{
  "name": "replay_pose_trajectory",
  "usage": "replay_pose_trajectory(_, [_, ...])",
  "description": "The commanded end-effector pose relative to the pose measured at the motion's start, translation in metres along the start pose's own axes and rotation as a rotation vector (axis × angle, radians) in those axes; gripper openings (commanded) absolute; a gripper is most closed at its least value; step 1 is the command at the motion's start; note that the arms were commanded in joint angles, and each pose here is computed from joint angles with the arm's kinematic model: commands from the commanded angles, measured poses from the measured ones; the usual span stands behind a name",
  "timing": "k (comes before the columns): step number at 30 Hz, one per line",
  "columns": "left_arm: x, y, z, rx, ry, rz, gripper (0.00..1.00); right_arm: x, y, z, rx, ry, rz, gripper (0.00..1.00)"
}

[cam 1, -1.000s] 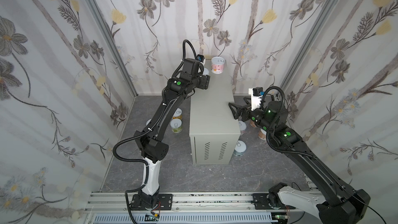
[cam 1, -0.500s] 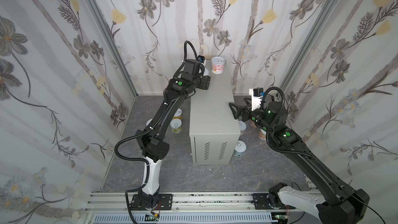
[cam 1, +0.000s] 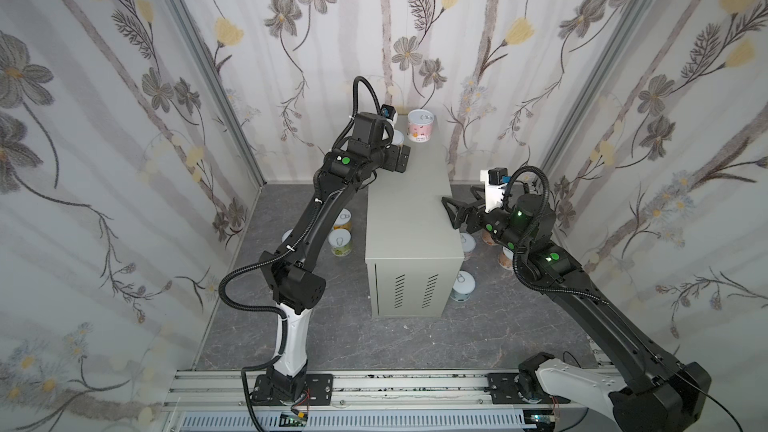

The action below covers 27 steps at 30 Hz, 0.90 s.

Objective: Place and organize the canned foods onto the counter
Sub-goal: 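Lower the yellow can onto the cabinet top beside the pink can, then hold the yellow can with the left gripper while the right gripper reaches the pink can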

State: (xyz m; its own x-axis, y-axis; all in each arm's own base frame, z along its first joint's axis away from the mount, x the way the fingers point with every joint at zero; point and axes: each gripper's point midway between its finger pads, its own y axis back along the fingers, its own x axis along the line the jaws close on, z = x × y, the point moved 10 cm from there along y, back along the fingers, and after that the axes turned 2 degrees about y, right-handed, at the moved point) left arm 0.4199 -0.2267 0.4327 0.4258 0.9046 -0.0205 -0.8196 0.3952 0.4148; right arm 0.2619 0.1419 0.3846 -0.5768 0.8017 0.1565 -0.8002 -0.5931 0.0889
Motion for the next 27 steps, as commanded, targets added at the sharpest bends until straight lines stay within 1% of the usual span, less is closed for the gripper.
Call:
replay_pose_trajectory(1, [-0.001,0.015,0.004,-0.033,-0.024,-0.02,1.0,0.003,-0.001,0.004,-0.02,0.021,0.028,1.0])
replay_pose_trajectory(8, [0.001,0.045,-0.008,-0.059,-0.026,-0.021,1.0,0.004,-0.002,0.009,-0.029,0.054,0.041,1.0])
replay_pose_trajectory(13, [0.005,0.064,-0.025,-0.159,-0.008,0.005,1.0,0.009,0.0,0.017,-0.039,0.163,0.09,1.0])
replay_pose_trajectory(17, [0.008,0.066,-0.041,-0.217,-0.005,0.029,0.97,0.008,0.001,0.026,-0.076,0.208,0.089,1.0])
replay_pose_trajectory(23, [0.01,0.066,-0.045,-0.304,0.003,0.046,0.87,0.002,-0.017,0.045,-0.104,0.226,0.096,1.0])
replay_pose_trajectory(27, [0.01,0.067,-0.048,-0.353,0.013,0.039,0.85,-0.005,-0.027,0.054,-0.168,0.238,0.089,0.99])
